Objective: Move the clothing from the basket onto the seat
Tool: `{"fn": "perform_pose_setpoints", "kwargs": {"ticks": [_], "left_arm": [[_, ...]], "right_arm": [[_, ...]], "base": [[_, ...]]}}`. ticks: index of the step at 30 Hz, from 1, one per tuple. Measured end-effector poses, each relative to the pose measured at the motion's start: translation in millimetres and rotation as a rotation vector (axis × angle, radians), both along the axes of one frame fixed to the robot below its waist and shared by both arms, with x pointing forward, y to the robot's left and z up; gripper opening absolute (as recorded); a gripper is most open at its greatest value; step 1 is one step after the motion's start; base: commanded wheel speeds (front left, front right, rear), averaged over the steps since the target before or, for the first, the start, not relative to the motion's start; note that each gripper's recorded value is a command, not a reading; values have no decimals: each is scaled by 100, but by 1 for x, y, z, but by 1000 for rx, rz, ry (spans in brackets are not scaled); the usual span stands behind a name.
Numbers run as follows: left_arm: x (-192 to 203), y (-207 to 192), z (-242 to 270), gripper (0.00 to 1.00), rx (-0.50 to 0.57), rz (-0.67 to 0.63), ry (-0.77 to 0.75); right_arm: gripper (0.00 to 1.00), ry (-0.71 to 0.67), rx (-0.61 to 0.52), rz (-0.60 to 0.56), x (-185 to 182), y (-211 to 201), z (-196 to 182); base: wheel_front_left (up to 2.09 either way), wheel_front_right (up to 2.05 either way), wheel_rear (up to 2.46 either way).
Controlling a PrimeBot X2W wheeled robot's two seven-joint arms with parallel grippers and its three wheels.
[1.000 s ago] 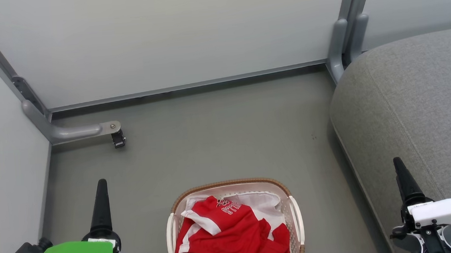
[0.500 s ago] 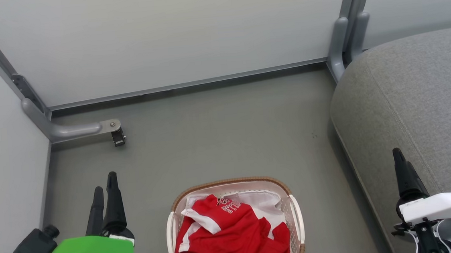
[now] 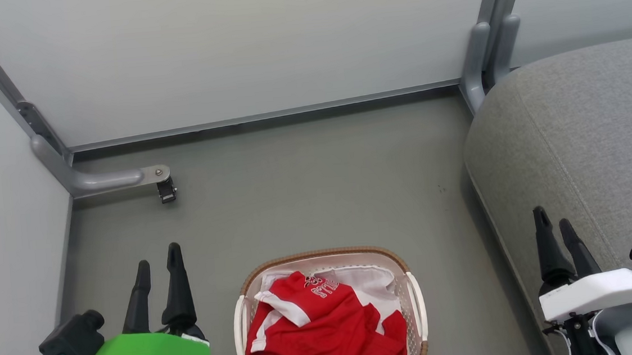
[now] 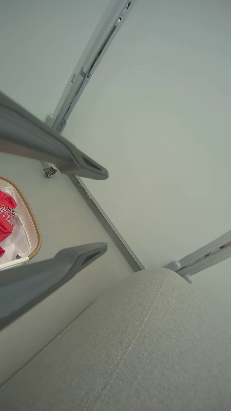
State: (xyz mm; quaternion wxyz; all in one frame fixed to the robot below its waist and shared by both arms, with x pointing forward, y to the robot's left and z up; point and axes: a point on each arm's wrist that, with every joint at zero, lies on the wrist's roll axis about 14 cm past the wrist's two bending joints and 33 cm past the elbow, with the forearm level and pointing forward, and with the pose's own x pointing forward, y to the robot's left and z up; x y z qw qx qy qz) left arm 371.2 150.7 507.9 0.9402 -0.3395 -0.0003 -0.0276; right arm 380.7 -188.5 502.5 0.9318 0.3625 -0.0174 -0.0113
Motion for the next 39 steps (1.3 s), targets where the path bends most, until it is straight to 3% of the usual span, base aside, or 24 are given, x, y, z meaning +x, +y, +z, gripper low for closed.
{"fn": "perform_pose_setpoints", "kwargs": {"ticks": [15, 39], "left_arm": [[-8, -5, -8, 100, 173, 0, 4], [-18, -15, -19, 100, 346, -31, -5]], "right_arm": [[100, -9, -197, 44, -4, 13, -2], [100, -8, -409, 111, -11, 31, -13]], "base": [[0, 0, 0], [0, 0, 0]]}}
